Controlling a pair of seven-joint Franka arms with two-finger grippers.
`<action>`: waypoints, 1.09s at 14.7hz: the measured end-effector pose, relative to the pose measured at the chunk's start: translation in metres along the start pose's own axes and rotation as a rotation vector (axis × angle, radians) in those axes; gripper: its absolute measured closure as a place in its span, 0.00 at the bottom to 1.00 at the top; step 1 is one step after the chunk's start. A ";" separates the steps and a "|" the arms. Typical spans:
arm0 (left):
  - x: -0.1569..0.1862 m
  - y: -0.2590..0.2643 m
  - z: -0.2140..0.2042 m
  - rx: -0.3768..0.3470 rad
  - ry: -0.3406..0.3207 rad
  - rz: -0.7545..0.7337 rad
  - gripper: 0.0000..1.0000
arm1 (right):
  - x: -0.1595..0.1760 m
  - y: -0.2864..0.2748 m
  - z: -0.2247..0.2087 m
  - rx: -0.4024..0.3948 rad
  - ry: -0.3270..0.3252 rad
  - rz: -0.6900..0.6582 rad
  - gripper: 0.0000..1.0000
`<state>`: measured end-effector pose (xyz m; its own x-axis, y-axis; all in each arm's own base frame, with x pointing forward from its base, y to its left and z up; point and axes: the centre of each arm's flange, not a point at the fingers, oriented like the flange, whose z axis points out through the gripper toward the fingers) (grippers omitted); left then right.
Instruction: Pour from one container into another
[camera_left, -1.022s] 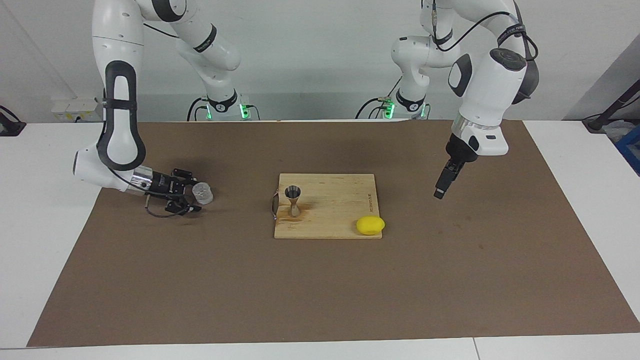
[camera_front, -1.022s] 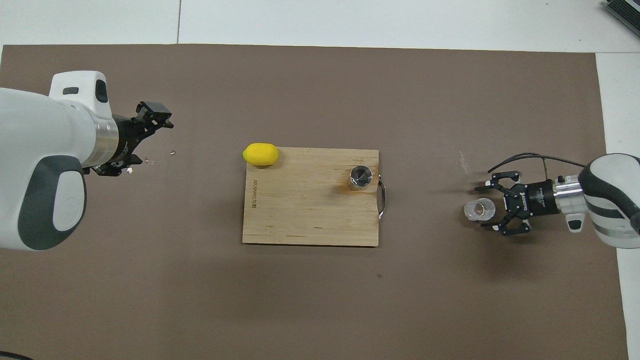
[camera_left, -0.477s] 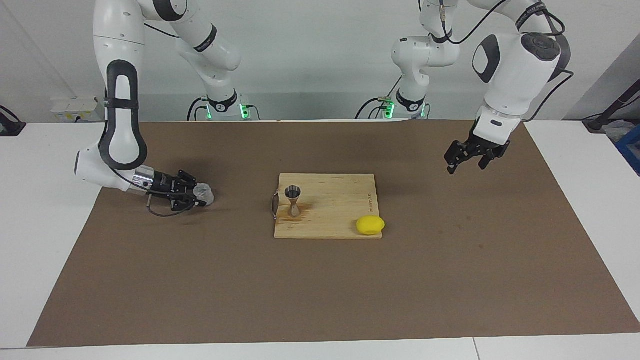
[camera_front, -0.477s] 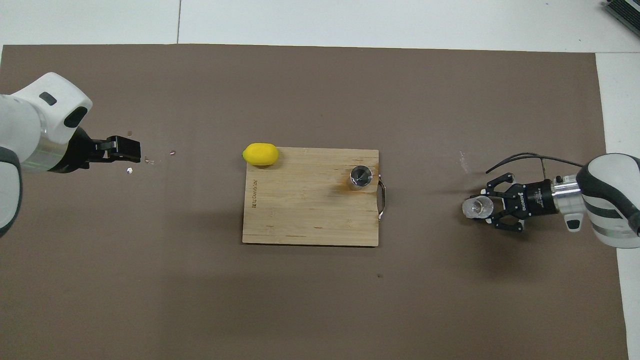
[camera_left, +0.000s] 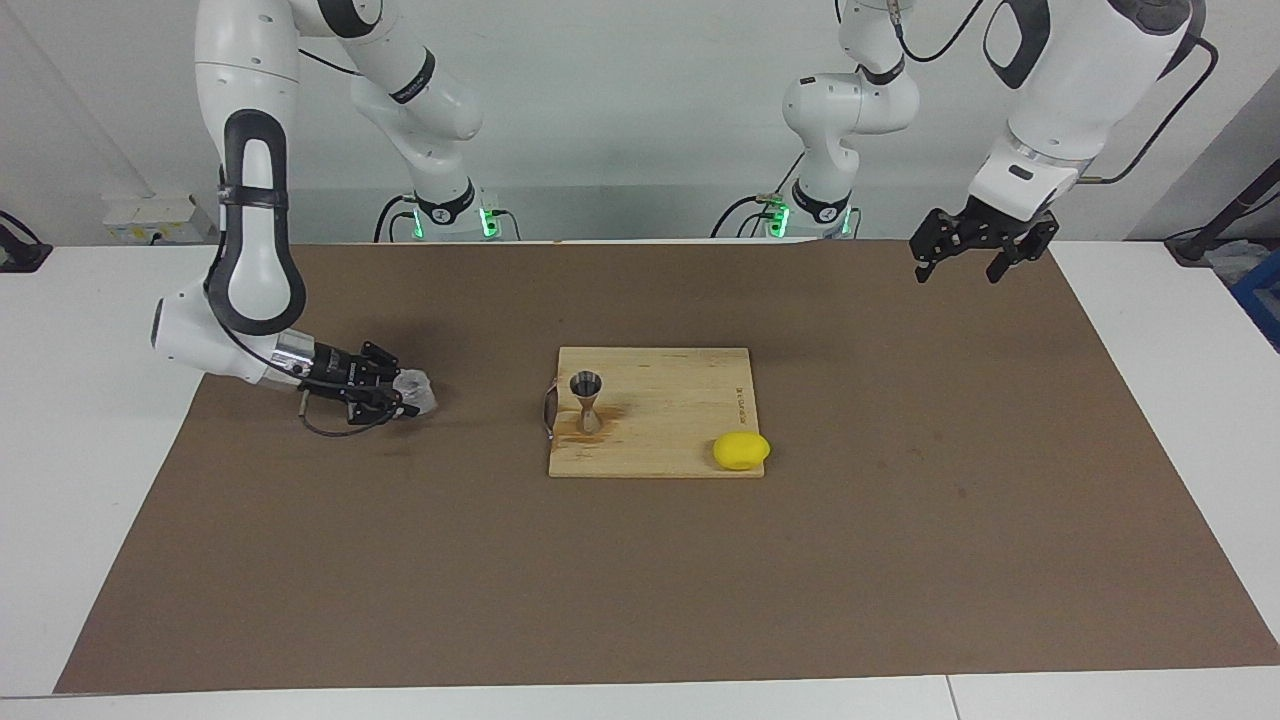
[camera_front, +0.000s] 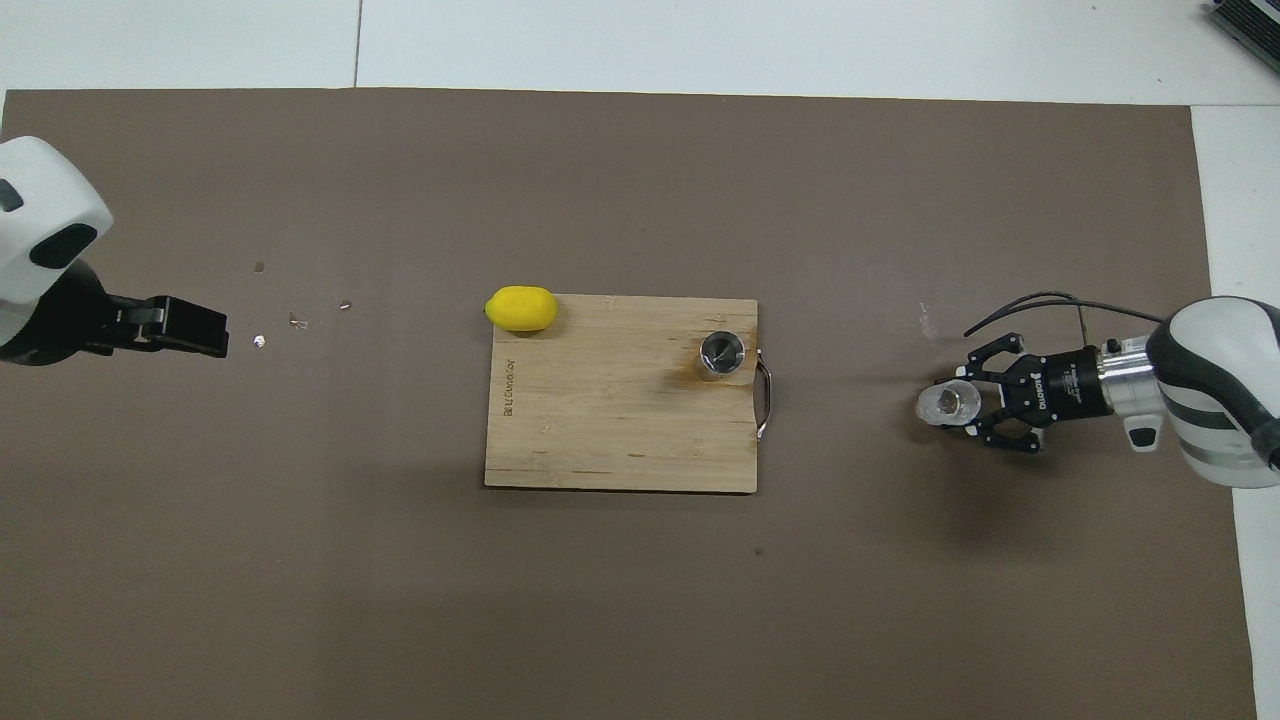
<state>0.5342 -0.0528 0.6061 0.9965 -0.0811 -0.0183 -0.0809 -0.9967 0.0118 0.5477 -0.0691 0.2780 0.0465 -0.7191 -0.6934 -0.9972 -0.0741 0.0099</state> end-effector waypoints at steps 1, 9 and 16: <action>-0.001 -0.001 0.000 0.001 -0.006 0.004 0.00 | -0.017 -0.008 0.002 0.017 0.029 0.011 0.50; -0.008 -0.010 -0.014 -0.005 -0.050 -0.007 0.00 | -0.150 -0.058 0.049 0.071 0.113 0.099 0.50; -0.008 -0.009 -0.015 -0.006 -0.056 0.013 0.00 | -0.245 -0.075 0.070 0.052 0.310 0.072 0.50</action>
<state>0.5276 -0.0429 0.6213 0.9927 -0.0950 -0.0743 -0.0938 -0.9954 0.0187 0.6065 0.1604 0.3967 -0.0168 -0.8981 -0.4394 -0.9999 0.0145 0.0086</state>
